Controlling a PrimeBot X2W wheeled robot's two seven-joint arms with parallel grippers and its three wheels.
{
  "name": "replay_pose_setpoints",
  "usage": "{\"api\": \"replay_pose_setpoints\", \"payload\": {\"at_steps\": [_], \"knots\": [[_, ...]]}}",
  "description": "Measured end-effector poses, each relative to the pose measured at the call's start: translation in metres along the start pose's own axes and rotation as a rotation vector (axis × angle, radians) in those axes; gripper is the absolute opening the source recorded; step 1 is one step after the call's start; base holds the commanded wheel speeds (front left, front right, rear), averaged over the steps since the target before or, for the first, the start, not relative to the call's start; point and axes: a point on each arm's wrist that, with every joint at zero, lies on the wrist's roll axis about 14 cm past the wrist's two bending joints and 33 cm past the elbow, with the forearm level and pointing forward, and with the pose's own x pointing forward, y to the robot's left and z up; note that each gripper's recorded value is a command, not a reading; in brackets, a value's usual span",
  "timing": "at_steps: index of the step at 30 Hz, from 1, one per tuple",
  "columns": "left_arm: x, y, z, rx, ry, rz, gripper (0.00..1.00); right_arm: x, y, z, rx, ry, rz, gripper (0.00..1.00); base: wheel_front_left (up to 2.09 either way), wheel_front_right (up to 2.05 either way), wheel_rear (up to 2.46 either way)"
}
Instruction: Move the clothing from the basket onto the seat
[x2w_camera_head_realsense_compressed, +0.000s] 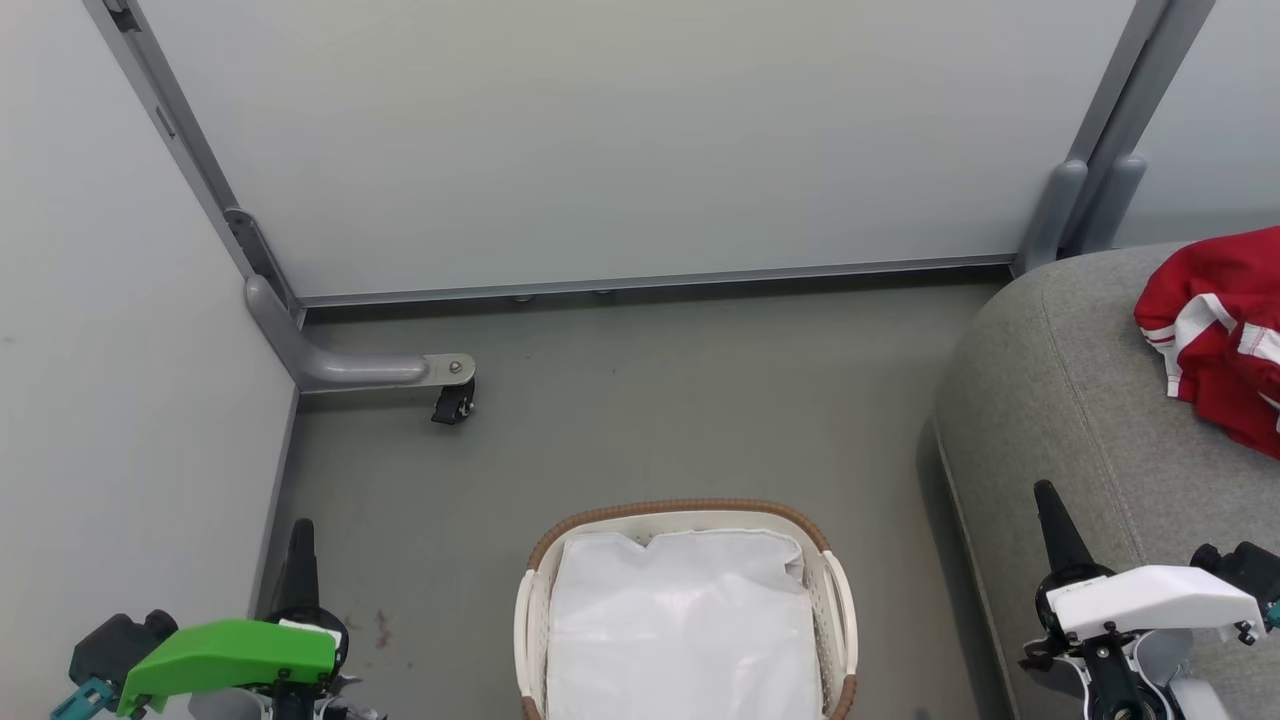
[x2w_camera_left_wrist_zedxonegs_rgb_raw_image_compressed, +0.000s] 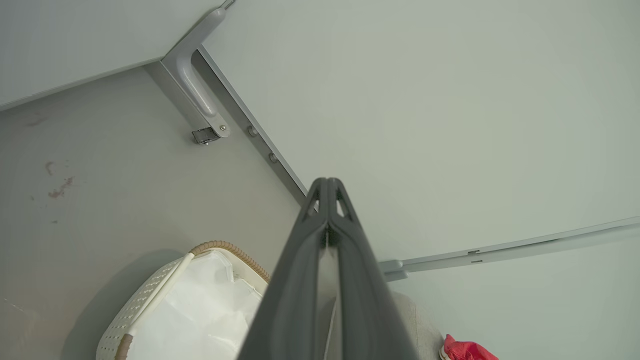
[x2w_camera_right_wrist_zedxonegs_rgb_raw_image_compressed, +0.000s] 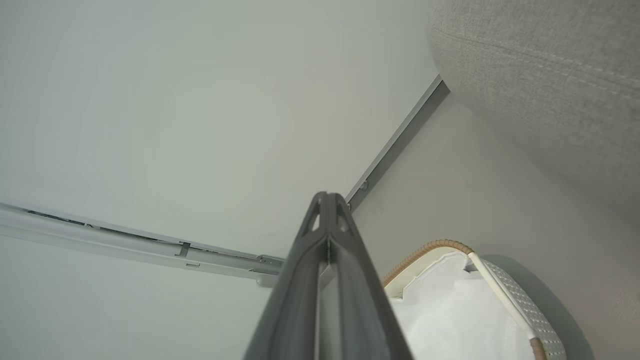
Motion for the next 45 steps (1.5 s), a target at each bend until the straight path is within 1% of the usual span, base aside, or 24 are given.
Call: {"api": "replay_pose_setpoints", "payload": {"at_steps": [17, 45], "knots": [[0.005, -0.009, 0.006, -0.153, -0.001, -0.032, 0.00, -0.001, 0.004, 0.006, 0.155, -0.003, 0.016, 0.00, 0.00, 0.00, 0.00], [0.012, -0.026, 0.015, -0.353, 0.005, -0.095, 0.00, -0.002, 0.013, 0.017, 0.369, -0.008, 0.058, 0.00, 0.00, 0.00, 0.00]]}}
